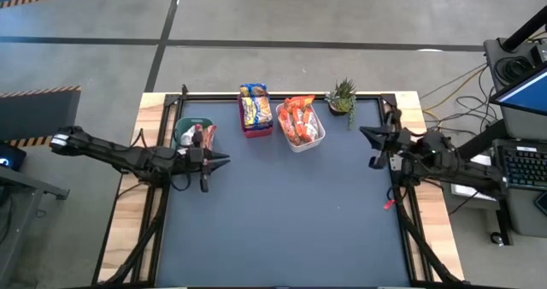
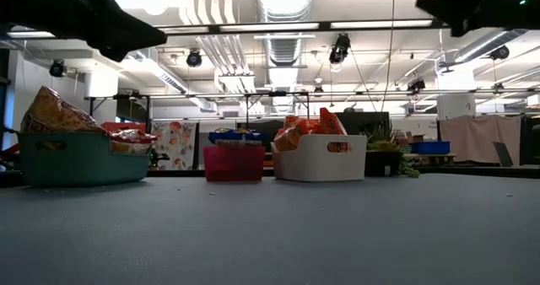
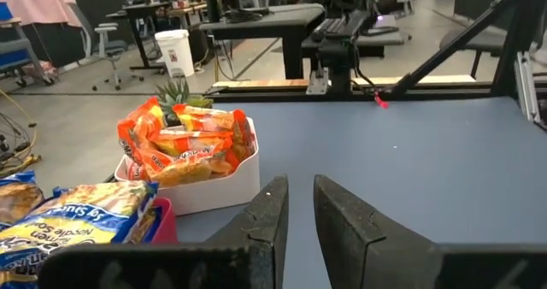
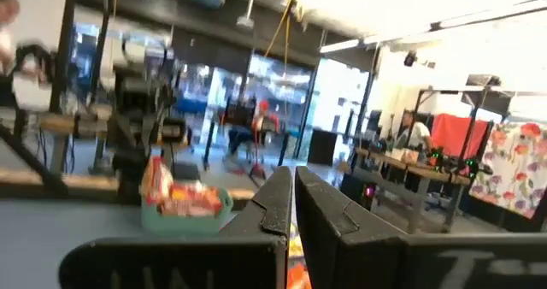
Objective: Sort Maruchan noodles
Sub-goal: Return to Home Position
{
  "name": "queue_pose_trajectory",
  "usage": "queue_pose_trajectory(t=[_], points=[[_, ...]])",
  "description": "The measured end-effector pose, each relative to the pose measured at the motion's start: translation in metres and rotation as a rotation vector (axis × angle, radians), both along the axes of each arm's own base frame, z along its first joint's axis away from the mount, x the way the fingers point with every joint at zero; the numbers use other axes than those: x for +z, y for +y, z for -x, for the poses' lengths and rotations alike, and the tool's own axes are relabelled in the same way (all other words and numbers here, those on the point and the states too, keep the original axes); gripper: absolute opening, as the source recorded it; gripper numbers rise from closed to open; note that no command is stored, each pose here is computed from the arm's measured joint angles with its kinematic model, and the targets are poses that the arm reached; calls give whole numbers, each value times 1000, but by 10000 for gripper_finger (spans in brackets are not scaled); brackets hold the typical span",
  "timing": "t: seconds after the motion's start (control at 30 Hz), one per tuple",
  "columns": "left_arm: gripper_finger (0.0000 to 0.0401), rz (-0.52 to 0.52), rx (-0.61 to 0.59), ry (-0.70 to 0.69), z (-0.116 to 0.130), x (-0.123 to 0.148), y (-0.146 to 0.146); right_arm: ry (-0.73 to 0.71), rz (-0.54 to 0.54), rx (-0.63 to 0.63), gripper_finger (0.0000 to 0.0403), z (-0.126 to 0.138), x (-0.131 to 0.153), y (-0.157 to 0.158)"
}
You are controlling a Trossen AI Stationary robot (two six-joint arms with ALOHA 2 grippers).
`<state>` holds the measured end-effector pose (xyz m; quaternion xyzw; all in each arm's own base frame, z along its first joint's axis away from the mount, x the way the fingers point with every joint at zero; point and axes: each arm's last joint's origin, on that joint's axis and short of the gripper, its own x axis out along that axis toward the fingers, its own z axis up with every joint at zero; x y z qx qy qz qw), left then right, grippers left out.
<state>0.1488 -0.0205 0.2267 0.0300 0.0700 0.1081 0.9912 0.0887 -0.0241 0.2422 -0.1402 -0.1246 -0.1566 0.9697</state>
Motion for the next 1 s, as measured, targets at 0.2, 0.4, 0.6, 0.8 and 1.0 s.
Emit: queue_pose_trajectory(t=[0.2,0.4,0.6,0.8,1.0], points=[[40,4,10,-24,0,-2,0,7,-34,7,9,12,-6,3],[40,3,39,-32,0,-1,2,46,-61,15,9,10,-12,3],[40,1,63,-26,1,-4,6,91,-88,78,9,3,-34,3],[40,27,51,-71,1,-14,9,146,-125,112,9,-6,-64,1],[40,56,25,-134,6,-38,9,174,-148,124,9,-6,-67,1]])
